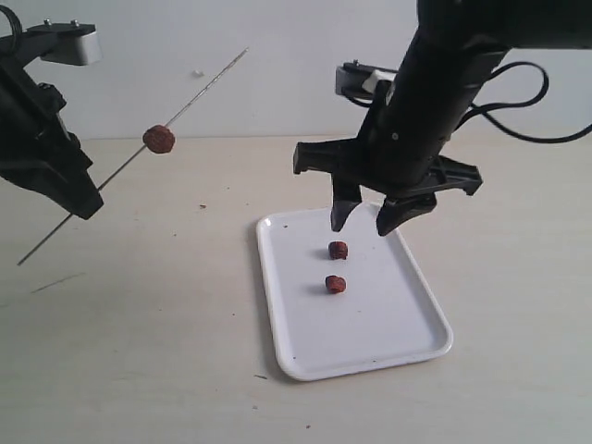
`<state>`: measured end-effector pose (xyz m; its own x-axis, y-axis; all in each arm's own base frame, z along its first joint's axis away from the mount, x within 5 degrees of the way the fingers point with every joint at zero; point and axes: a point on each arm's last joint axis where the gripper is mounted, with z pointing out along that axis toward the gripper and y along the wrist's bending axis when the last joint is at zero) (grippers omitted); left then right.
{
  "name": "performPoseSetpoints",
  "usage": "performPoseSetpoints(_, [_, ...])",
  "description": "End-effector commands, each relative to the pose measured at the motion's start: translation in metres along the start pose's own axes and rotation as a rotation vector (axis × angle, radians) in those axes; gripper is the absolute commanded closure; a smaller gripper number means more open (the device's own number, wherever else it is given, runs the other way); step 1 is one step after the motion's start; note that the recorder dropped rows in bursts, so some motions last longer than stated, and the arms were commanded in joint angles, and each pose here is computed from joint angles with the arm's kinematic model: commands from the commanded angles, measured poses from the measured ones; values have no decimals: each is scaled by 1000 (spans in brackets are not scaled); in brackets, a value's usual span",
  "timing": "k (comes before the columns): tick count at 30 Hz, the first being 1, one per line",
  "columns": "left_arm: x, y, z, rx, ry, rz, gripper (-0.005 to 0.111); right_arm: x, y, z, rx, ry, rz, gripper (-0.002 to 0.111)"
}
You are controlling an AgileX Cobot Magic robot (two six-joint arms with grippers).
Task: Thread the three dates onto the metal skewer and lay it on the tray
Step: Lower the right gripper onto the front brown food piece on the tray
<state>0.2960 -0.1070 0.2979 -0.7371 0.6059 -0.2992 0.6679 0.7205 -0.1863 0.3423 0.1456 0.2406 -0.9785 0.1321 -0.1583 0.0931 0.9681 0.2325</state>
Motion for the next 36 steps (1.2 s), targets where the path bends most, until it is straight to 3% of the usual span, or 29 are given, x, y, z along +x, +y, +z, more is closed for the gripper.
performPoseSetpoints(1, [2,4,-5,-7,-12,-16,107,-11,-1,26,0,-16,109,54])
performPoseSetpoints(18, [1,2,-5,13,-24,-24,107,-22,-11,92,73,-28,242,51])
performPoseSetpoints(36, [0,1,-4,27,-39,-24,107,-24,-12,117,77,-35,264,52])
